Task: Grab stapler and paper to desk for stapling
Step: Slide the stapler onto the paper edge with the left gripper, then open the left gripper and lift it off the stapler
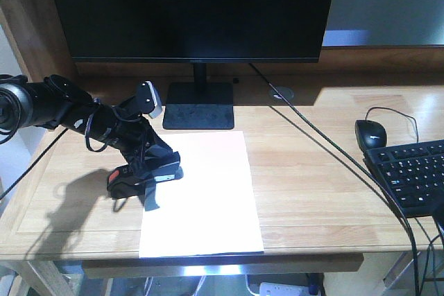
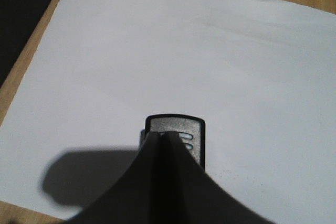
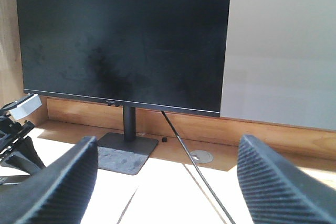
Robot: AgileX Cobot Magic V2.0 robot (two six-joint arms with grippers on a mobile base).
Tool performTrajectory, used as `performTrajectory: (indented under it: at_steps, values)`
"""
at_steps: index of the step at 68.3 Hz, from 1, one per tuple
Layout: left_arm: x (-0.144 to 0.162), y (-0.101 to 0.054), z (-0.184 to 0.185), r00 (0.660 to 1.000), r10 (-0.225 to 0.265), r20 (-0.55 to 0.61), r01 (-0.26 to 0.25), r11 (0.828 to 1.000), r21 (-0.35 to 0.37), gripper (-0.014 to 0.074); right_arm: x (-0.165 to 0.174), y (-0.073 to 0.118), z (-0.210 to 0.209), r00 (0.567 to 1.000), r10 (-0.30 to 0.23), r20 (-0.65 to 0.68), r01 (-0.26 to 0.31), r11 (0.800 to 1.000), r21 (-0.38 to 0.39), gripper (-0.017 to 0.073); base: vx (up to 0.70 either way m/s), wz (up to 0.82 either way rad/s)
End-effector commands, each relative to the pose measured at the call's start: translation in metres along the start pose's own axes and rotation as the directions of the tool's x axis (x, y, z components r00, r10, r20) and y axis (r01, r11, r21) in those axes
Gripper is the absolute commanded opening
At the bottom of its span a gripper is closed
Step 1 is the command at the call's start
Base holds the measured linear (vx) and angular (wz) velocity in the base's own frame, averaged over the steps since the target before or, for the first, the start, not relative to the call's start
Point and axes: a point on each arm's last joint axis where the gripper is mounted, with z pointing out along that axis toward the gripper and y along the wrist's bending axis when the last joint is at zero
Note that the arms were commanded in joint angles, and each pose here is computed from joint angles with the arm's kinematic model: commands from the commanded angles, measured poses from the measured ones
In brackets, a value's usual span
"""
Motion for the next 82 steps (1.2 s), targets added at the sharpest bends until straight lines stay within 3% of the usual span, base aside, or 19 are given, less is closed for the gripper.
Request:
performTrajectory:
  at_steps: [1, 50, 67, 74, 79, 82]
  values:
    - [-0.002, -0.003, -0.003, 0.999, 0.041, -0.032, -0.040, 0.999, 0.013, -0.0007, -0.008, 0.000, 0.001, 0.999, -0.030, 0.018, 0.030, 1.000, -0.002, 0.0529, 0.00, 0.00]
    - [-0.007, -0.004, -0.009, 0.999, 0.047, -0.024, -0.047, 0.999, 0.008, -0.0007, -0.008, 0.000, 0.001, 0.999, -0.030, 0.018, 0.030, 1.000, -0.002, 0.0529, 0.00, 0.00]
    - [-0.041, -0.003, -0.062, 0.996, 0.032, -0.086, -0.044, 0.990, -0.135, -0.0007, -0.008, 0.000, 0.001, 0.999, -0.030, 0.018, 0.030, 1.000, -0.002, 0.0529, 0.00, 0.00]
    - [-0.057, -0.006, -0.096, 0.987, -0.010, -0.162, -0.026, 0.975, -0.219, -0.0007, -0.008, 0.000, 0.001, 0.999, -0.029, 0.018, 0.029, 1.000, -0.003, 0.0529, 0.00, 0.00]
    - [-0.067, -0.008, -0.121, 0.975, -0.079, -0.207, 0.015, 0.954, -0.298, -0.0007, -0.008, 0.000, 0.001, 0.999, -0.029, 0.018, 0.029, 1.000, -0.003, 0.0529, 0.00, 0.00]
    - [-0.073, -0.009, -0.136, 0.964, -0.162, -0.212, 0.076, 0.928, -0.364, -0.0007, -0.008, 0.000, 0.001, 0.999, -0.030, 0.018, 0.030, 1.000, -0.002, 0.0529, 0.00, 0.00]
